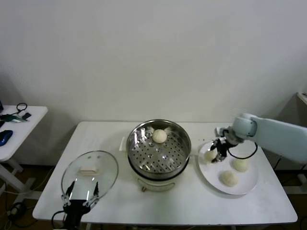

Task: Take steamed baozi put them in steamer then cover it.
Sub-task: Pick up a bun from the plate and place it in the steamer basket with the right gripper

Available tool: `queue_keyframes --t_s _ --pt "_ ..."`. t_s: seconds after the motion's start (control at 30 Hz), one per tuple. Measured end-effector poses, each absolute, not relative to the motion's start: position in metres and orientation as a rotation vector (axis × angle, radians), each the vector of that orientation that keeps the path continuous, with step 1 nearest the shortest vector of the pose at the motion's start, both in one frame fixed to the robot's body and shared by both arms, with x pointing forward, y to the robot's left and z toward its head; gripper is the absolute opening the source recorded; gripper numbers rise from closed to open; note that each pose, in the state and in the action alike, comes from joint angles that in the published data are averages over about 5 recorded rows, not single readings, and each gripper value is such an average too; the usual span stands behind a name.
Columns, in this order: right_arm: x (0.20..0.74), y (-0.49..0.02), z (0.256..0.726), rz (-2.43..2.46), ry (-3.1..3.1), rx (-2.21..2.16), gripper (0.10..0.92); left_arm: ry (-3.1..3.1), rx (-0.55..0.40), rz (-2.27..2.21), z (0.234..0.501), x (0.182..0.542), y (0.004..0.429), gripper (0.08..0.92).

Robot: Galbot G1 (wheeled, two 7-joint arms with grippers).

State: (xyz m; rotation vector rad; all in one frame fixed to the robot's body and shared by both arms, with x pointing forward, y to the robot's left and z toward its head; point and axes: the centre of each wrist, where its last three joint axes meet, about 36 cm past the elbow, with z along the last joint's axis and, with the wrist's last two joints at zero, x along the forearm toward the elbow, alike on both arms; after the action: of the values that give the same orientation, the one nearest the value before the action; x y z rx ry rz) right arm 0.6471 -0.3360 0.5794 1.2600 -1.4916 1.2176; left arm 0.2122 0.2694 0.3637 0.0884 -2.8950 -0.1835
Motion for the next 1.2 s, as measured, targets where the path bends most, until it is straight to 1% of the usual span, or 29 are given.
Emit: queue_keyframes --t_s 0.17,0.27,0.37,0.5,0.63,0.83,1.0,1.2 --pt "0.656 -0.307 0.665 1.256 -1.556 1.289 0.611 -2.894 0.081 -0.185 0.364 0.212 0.269 0.823" --pt "0.653 -0.277 0.703 1.27 -1.589 1.325 0.61 -2.898 0.074 -0.185 0.366 0.212 0.269 0.823" --pt "0.647 -0.24 0.726 1.283 -1.605 1.371 0.607 -2.904 0.07 -0.185 0.368 0.213 0.269 0.823" --pt "0.637 -0.185 0.739 1.306 -1.6 1.427 0.605 -2.91 0.069 -0.187 0.37 0.213 0.269 0.823" --pt "0.63 -0.135 0.731 1.333 -1.568 1.457 0.604 -2.915 0.068 -0.19 0.372 0.213 0.268 0.823" --pt "0.622 -0.079 0.694 1.368 -1.497 1.471 0.604 -2.918 0.073 -0.194 0.373 0.212 0.269 0.823" --pt "0.619 -0.048 0.661 1.394 -1.451 1.469 0.607 -2.916 0.075 -0.194 0.372 0.211 0.269 0.823" --pt "0.62 -0.022 0.625 1.429 -1.414 1.456 0.611 -2.914 0.079 -0.194 0.371 0.211 0.269 0.823"
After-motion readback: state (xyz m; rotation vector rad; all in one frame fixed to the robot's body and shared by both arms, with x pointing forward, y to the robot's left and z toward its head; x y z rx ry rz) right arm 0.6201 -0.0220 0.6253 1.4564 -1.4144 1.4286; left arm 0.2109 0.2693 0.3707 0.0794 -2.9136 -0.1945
